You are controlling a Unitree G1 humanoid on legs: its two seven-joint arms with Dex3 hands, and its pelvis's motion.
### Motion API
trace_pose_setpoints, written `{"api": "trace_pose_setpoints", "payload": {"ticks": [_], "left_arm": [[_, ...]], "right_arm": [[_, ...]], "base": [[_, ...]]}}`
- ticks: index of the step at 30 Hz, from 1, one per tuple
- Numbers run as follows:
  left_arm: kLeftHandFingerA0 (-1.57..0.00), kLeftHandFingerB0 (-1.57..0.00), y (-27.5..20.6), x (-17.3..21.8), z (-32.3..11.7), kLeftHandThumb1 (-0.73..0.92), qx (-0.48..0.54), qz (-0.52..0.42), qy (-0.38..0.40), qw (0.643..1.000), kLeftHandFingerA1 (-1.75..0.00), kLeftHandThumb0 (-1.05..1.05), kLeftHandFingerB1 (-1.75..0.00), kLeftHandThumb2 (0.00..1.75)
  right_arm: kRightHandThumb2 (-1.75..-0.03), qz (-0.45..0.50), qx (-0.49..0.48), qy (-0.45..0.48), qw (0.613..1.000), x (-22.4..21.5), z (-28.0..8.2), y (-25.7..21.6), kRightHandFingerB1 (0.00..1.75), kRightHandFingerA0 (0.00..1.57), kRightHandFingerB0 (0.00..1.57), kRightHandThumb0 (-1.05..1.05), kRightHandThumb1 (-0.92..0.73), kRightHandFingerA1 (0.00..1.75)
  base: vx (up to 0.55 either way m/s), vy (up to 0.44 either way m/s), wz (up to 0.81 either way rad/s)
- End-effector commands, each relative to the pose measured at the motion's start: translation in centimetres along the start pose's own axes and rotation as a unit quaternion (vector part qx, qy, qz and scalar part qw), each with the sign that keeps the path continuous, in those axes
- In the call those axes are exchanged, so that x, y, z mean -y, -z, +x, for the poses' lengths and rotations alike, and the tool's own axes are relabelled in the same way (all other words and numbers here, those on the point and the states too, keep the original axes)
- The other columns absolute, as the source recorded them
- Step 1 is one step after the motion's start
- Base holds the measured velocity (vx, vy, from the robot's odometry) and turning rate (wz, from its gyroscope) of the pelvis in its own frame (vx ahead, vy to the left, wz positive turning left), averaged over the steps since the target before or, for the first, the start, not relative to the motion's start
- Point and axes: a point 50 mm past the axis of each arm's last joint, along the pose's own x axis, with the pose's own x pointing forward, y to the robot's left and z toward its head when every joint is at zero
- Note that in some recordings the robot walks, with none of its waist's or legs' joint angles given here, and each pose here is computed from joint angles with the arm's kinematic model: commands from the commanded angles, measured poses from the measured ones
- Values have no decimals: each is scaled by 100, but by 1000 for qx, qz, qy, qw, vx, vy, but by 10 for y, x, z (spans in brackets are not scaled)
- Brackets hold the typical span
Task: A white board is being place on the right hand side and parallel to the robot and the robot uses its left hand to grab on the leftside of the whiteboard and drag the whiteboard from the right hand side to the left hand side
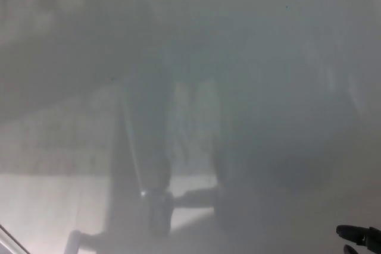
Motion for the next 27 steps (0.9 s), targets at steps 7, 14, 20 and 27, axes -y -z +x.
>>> {"api": "trace_pose_setpoints", "payload": {"ticks": [7, 14, 20, 27], "left_arm": [[0, 0, 114, 10, -42, 54, -61, -68, -68, 993, -14, -46, -5, 74], [-1, 0, 171, 33, -62, 65, -160, -77, -70, 982, -46, -18, -47, 105], [-9, -8, 185, 45, -62, 64, -203, -43, -59, 977, -49, -14, -49, 106], [-33, -14, 195, 52, -60, 72, -259, 16, -49, 964, -36, -20, -28, 61]], "right_arm": [[-61, 2, -15, 8, 1000, 6, -10, 12, 49, 102, 72, -43, -66, 67], [-60, -1, -24, 13, 1000, 10, -17, 18, 49, 99, 69, -43, -66, 67], [-92, 6, -32, 4, 999, 14, -17, 19, 61, 85, 58, -53, -55, 71], [-60, 12, -40, 2, 999, 15, -20, 22, 46, 96, 63, -51, -65, 60]], "base": [[0, 0, 0], [0, 0, 0], [0, 0, 0], [0, 0, 0]]}}
